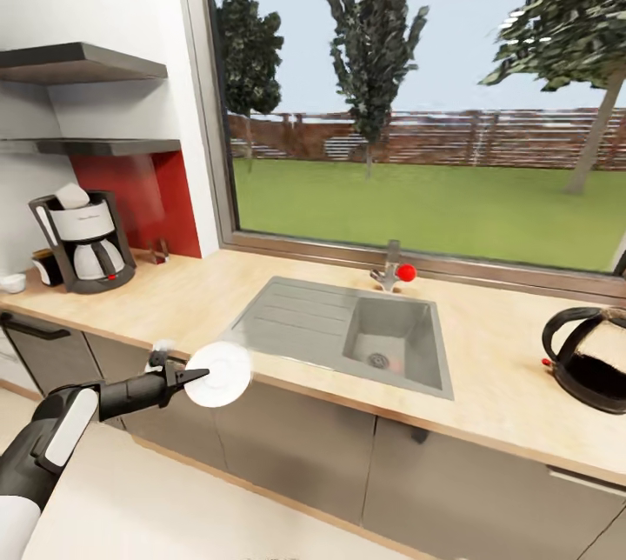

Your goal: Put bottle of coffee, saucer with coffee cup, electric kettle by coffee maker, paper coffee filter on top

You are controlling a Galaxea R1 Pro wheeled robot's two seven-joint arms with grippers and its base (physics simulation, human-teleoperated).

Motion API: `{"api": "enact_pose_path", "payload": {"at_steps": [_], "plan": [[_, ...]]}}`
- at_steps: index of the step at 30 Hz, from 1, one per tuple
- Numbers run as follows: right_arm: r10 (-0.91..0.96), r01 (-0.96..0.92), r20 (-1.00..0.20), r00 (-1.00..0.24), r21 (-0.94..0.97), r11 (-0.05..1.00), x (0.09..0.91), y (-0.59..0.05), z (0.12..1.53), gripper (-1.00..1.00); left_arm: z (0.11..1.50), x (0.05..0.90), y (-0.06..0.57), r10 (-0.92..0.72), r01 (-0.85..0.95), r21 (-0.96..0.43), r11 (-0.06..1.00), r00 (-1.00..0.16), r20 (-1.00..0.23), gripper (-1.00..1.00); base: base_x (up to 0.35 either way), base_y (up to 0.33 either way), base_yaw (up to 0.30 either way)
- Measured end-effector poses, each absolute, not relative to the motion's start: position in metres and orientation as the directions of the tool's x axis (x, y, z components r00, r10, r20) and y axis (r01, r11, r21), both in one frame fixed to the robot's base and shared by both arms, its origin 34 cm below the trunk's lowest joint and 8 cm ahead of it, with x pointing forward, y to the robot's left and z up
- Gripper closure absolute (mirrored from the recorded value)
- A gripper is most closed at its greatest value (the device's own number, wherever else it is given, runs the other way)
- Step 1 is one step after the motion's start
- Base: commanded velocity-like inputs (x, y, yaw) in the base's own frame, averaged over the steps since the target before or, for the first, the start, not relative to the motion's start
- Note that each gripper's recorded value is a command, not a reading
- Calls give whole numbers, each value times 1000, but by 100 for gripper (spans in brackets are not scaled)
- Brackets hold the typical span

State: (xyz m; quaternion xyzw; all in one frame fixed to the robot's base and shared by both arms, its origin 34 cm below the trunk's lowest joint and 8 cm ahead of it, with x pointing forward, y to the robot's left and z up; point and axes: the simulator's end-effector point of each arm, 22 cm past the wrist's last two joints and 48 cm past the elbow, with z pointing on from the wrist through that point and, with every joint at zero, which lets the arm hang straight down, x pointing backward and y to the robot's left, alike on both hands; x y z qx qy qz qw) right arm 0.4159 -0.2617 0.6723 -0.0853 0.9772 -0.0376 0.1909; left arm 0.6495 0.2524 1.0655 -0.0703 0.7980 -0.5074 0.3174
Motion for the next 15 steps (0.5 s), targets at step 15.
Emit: {"api": "enact_pose_path", "payload": {"at_steps": [15], "plan": [[-185, -159, -357, -916, -102, 982, 413, -260, 669, -100, 1060, 650, 252, -434, 201, -856, 476, -793, -428, 100, 0, 0, 265]]}}
